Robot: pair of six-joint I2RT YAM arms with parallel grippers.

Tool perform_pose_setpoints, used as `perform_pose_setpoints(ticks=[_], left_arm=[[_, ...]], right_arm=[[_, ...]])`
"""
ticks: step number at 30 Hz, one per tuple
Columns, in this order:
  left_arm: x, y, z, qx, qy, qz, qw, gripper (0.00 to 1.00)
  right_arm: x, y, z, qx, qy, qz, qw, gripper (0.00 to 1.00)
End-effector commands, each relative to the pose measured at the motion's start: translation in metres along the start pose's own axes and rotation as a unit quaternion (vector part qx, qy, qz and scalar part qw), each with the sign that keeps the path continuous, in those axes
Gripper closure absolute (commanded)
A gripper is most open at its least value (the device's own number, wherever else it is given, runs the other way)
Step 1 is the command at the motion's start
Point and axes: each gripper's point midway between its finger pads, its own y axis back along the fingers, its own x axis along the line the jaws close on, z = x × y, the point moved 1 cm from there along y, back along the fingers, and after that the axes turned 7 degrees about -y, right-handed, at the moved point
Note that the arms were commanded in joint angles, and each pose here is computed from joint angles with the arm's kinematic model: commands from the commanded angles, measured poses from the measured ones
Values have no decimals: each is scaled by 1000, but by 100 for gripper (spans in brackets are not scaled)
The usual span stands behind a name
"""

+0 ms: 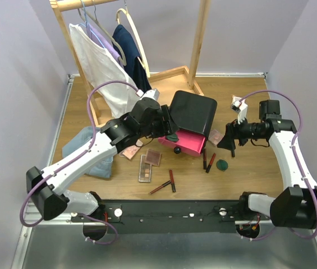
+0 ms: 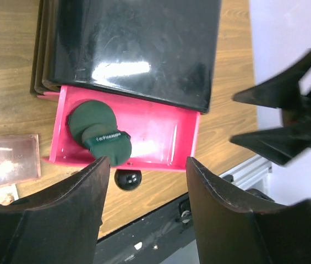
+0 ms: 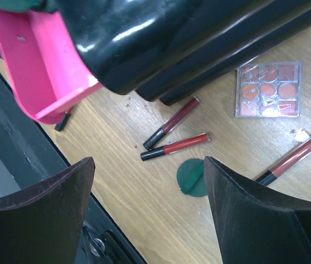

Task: Organize the makeup
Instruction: Place the makeup tool in the drawer, then pick up the makeup tool from the center of the board.

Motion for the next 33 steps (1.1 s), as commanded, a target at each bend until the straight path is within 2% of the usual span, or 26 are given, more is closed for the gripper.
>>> perform_pose_setpoints(ticks=[1,6,9,16,25,33], left_arm=[[2,17,2,-14,-2,-14,1000,32],[13,31,-7,-12,2,-8,1000,30],[23,41,-16,-11,7,-2,1000,29],[48,66,-33,-17,20,13,1000,24],[76,81,-56,-19,40,32,999,23],[93,90,-65,-28,50,50,997,18]], right_arm=[[-12,-1,-1,32,-8,-8,999,15],[-18,-12,-14,57,-77,-5,995,28],[-34,-15,-16,67,-111,-44,991,31],[-51,-24,-26,100,-146,-65,982,33],[-63,-29,-43,165,-173,-62,969,34],[-73,-34,-53,217,-214,-58,951,35]])
